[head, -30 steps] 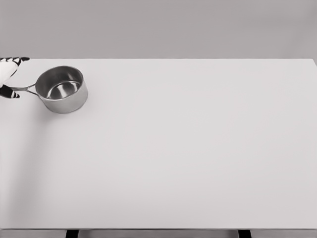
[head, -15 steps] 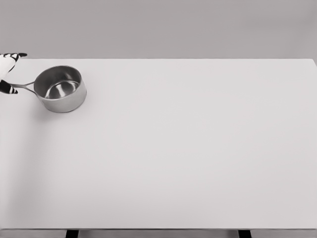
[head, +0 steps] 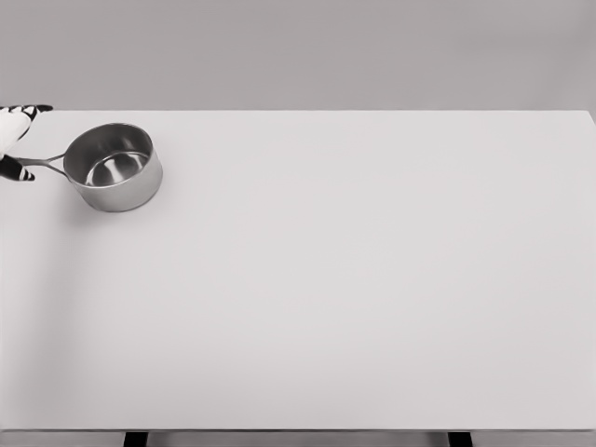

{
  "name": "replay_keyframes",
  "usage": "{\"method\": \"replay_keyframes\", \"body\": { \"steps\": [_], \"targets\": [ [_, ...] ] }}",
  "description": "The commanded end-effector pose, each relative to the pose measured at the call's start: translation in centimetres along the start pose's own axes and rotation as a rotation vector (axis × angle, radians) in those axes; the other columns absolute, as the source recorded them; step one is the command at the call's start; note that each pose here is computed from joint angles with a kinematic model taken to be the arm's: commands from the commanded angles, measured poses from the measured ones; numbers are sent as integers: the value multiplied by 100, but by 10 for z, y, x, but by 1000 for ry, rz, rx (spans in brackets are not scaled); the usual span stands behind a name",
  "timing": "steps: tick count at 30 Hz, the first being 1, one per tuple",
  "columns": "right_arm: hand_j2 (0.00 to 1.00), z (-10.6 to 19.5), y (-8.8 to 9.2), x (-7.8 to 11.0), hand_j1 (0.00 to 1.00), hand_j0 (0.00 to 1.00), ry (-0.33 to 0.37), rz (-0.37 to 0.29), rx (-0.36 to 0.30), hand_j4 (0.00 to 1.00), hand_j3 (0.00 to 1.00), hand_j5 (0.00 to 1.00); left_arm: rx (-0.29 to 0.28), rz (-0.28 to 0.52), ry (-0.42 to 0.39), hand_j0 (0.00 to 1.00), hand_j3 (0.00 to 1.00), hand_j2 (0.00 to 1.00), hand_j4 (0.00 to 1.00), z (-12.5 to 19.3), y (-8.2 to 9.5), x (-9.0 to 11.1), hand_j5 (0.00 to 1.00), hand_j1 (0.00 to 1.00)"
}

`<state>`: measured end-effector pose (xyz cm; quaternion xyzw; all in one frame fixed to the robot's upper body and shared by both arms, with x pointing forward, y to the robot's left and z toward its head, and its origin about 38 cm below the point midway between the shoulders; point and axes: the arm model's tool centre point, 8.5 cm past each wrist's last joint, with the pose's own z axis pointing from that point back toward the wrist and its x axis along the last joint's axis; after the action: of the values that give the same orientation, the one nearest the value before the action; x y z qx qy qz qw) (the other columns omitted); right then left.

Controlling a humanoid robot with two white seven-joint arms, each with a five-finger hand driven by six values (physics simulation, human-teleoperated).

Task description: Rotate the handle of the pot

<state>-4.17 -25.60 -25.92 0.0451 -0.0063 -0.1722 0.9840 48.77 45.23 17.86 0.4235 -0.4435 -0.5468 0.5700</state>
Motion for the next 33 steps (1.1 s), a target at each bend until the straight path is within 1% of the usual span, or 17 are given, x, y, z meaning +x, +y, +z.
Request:
{"method": "replay_keyframes", "body": {
  "steps": [1,3,10,14,17,20,22,23,24,25,26,28,29,30,31,32,33],
  "targets": [
    [100,0,0,0,100,100,1,0,0,100,100,100,9,-1,-9,100,100,100,100,1,3,0,100,100],
    [100,0,0,0,100,100,1,0,0,100,100,100,49,-14,-38,100,100,100,100,4,16,10,100,100],
    [100,0,0,0,100,100,1,0,0,100,100,100,77,-4,-94,100,100,100,100,14,16,25,100,100],
    [100,0,0,0,100,100,1,0,0,100,100,100,77,9,-99,100,100,100,100,18,15,23,100,100],
    [100,0,0,0,100,100,1,0,0,100,100,100,89,6,-103,100,100,100,100,25,17,20,100,100],
    [100,0,0,0,100,100,1,0,0,100,100,100,125,9,-118,100,100,100,100,38,25,20,100,100],
    [100,0,0,0,100,100,1,0,0,100,100,100,150,17,-143,100,100,100,100,53,32,19,100,100],
    [100,0,0,0,100,100,1,0,0,100,100,100,171,25,-173,100,100,100,100,65,39,21,100,100],
    [100,0,0,0,100,100,1,0,0,100,100,100,214,30,-207,100,100,100,100,80,49,24,100,100],
    [100,0,0,0,100,100,-1,0,0,100,100,100,264,29,-260,100,100,100,100,95,57,30,100,100],
    [100,0,0,0,100,100,1,0,0,100,100,100,311,33,-317,100,100,100,100,110,68,35,100,100],
    [100,0,0,0,100,100,1,0,0,100,100,100,399,-3,-455,100,100,100,100,144,85,45,100,100],
    [100,0,0,0,100,100,1,0,0,100,100,100,443,-6,-534,100,100,100,100,159,93,50,100,100],
    [100,0,0,0,100,100,1,0,0,100,100,100,461,-7,-598,100,100,100,100,167,95,58,100,100],
    [100,0,0,0,100,100,1,0,0,100,100,100,469,-20,-685,100,100,100,100,174,93,66,100,100],
    [100,0,0,0,100,100,1,0,0,100,100,100,481,3,-741,100,100,100,100,178,93,70,100,100],
    [100,0,0,0,100,100,1,0,0,100,100,100,468,49,-757,100,100,100,100,179,86,70,100,100]
  ]
}}
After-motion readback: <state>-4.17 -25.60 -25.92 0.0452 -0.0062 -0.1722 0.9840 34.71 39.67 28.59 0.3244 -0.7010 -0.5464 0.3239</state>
